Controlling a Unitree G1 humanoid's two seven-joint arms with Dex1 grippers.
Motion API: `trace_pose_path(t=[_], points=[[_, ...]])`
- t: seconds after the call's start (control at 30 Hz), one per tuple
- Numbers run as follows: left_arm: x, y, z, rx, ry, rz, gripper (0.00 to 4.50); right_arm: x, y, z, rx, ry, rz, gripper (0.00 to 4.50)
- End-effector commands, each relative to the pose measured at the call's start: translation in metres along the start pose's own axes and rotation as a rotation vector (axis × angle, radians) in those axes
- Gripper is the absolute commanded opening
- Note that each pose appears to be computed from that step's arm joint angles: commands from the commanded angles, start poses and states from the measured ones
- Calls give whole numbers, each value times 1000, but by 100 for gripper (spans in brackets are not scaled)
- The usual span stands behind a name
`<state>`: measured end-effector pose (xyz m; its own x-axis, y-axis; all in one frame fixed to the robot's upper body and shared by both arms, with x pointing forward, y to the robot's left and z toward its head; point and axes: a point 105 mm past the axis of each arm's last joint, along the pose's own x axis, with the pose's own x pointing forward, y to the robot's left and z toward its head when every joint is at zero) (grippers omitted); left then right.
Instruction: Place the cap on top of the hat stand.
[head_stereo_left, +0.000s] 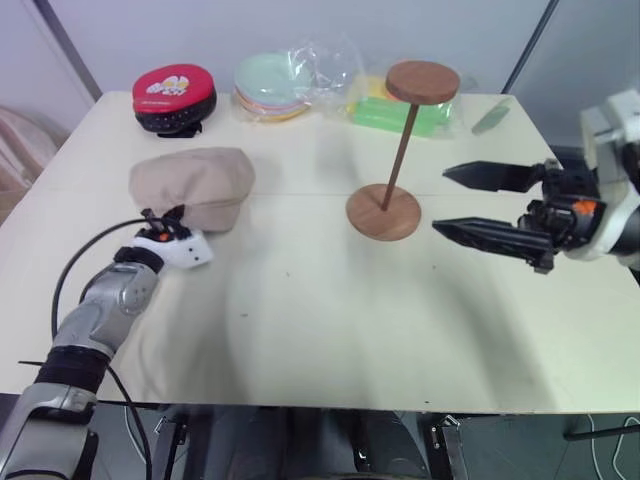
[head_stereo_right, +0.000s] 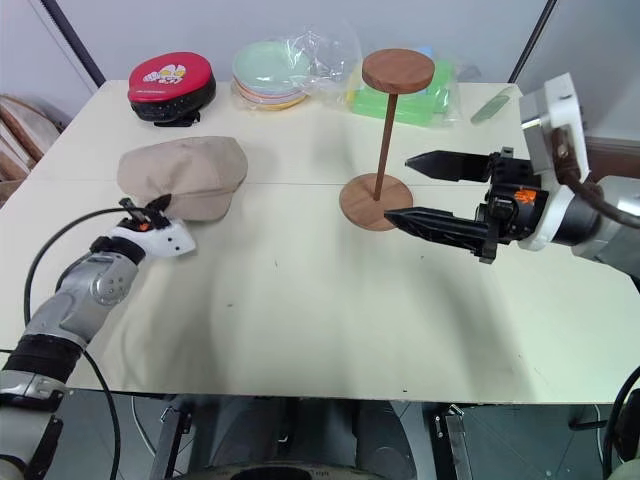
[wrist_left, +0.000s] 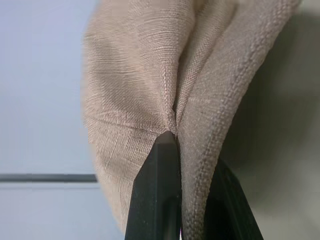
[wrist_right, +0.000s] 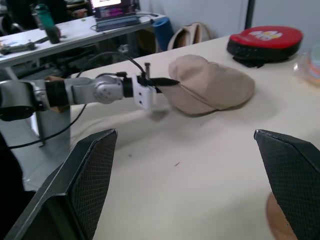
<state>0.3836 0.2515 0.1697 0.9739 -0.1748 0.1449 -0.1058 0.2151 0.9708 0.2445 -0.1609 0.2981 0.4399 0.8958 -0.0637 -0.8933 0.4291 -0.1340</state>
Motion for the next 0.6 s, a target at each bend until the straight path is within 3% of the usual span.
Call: trace_pose_path(t=[0.03,0.13,0.23,0.33,0.47,0.6], points=[[23,94,34,-105,-97,245,7,-15,-8,23,-97,-42,-85,450],[42,137,62,-179,-167,332,7,-22,-12,27,-123,-37,-128,450],[60,188,118,-207,-332,424,7,-32,-13,34,-150,-43,-172,450],[67,208,174,-201,-504,450,7,-42,-13,37,-168,-37,-219,450],[58,199,238,-127,-738,428,7,-57,-11,40,-180,-27,-289,450],[48,157,257,-8,-862,329,7,-66,-5,38,-179,-21,-337,450]])
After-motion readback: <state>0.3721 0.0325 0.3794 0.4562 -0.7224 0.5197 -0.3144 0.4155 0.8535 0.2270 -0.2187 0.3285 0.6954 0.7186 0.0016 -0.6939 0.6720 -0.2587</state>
